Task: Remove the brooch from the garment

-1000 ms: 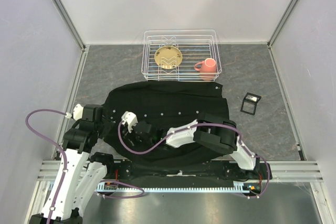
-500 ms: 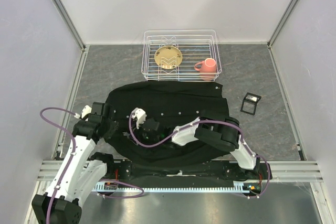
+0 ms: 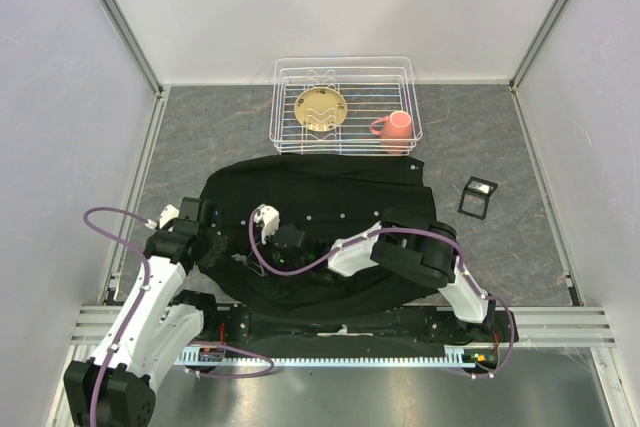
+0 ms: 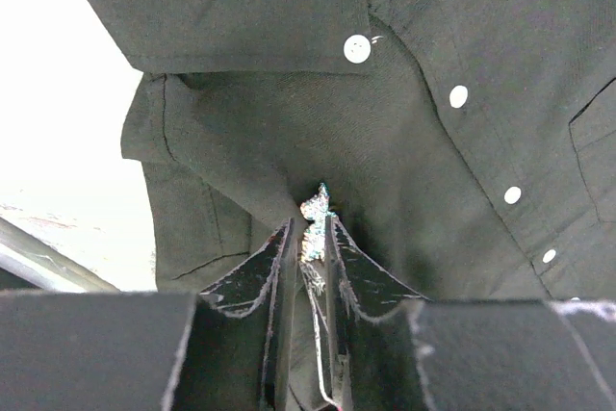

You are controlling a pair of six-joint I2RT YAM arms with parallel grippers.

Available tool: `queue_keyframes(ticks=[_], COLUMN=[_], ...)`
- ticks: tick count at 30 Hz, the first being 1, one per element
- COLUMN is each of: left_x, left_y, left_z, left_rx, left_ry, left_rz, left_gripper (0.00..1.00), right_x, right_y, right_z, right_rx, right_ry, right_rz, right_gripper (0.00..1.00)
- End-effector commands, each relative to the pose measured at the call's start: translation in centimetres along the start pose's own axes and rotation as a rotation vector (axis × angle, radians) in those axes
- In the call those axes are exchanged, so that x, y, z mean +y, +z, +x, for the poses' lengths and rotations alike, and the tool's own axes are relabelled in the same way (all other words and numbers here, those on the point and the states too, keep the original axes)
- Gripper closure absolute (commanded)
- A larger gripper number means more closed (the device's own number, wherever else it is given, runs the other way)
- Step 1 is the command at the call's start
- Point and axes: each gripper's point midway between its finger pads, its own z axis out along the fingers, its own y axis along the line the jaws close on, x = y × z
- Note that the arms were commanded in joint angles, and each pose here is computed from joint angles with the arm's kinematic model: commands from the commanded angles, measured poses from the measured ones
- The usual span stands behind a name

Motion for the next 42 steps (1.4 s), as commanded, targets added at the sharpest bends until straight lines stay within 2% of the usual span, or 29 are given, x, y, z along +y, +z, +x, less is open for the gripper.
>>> queue_keyframes(ticks=[1,5,12,21,25,28,29,31,32,33,42], left_x=[-0.6,-0.8,-1.0,-1.6,-1.8,-2.3,-2.6,-2.7,-2.8,-2.7,-2.1], left_y=[0.7,0.9,0.6,0.0,-0.3,-0.2,-0.2,-0.1,-0.1,0.0,0.2], left_z=[-0.6,-1.0,-1.2,-1.4,-1.1,0.0,0.6,1.1,1.4,1.5,1.9], left_rx=[-0.033,-0.043,-0.052,-0.051,-0.036,0.019,0.053,0.087,0.104,0.109,0.117], left_ry=[-0.045,-0.010,0.005,0.044,0.051,0.044,0.045,0.039,0.038,0.033,-0.045], left_rz=[0.009,0.004,0.023,0.056,0.080,0.107,0.122,0.110,0.110,0.104,0.079], left_gripper=[0.77,0.85,0.88,0.90,0.90,0.85,0.77,0.68,0.58,0.55,0.49], right_x=[2.6,2.8,2.4,2.1,1.2,0.4,0.2,-0.4,-0.4,-0.6,0.2], right_y=[-0.1,-0.3,-0.5,0.0,-0.1,-0.3,-0.3,-0.2,-0.1,-0.1,0.1], right_z=[-3.0,-3.2,-3.3,-2.4,-1.2,-0.3,-0.1,-0.1,-0.1,-0.3,-1.4], right_rx=[-0.043,-0.030,-0.013,0.016,0.033,0.036,0.036,0.030,0.028,0.021,0.020], right_ry=[0.093,0.234,0.545,0.659,0.672,0.660,0.654,0.633,0.622,0.597,0.534], right_rz=[-0.079,-0.077,-0.179,-0.187,-0.151,-0.120,-0.113,-0.105,-0.106,-0.110,-0.140], right_gripper=[0.75,0.80,0.92,0.94,0.90,0.87,0.86,0.82,0.80,0.77,0.74])
